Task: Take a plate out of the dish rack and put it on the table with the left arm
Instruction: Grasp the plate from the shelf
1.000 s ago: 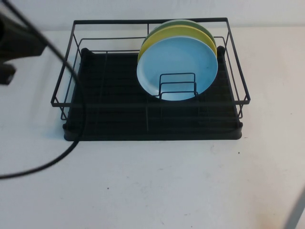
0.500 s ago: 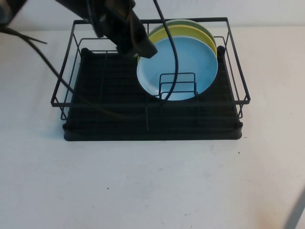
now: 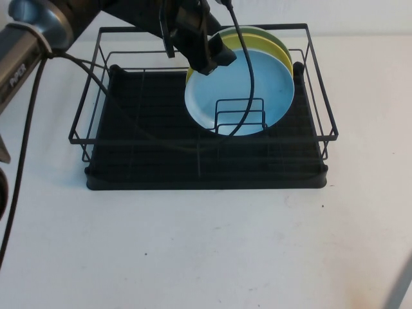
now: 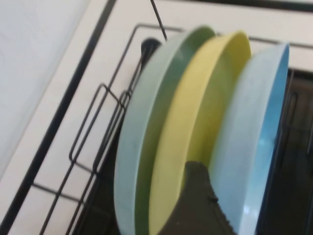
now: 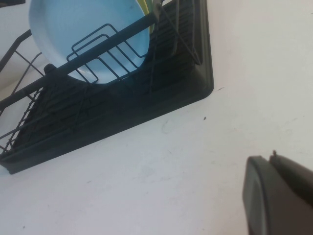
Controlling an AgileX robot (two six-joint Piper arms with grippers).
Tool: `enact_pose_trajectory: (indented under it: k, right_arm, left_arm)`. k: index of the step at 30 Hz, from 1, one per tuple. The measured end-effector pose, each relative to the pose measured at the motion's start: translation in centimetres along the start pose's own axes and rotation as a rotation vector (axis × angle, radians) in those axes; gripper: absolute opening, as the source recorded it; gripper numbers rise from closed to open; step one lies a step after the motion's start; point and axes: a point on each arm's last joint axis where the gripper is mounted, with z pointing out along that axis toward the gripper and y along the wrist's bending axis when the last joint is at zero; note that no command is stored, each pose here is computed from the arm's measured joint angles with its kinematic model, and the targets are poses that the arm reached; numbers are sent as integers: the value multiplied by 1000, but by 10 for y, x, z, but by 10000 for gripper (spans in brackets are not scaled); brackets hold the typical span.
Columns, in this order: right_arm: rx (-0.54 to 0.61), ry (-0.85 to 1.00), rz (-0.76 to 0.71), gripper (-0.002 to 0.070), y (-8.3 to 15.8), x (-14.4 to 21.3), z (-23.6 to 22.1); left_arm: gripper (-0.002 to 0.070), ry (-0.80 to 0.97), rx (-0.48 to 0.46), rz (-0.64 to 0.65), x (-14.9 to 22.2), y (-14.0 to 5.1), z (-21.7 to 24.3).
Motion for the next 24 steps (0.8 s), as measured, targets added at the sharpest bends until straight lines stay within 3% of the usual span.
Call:
enact_pose_trajectory:
  k: [18,21,24]
  right_arm:
    - [0,0,0,-20,0,0,0]
    - [0,0,0,-20,0,0,0]
    - [0,0,0,-20,0,0,0]
  left_arm:
    - [449,-85,56,-62,14,-5,45]
    - [425,-87,38,-74,19,-5,56]
    - [353,-84,23,-82,24,-4,64]
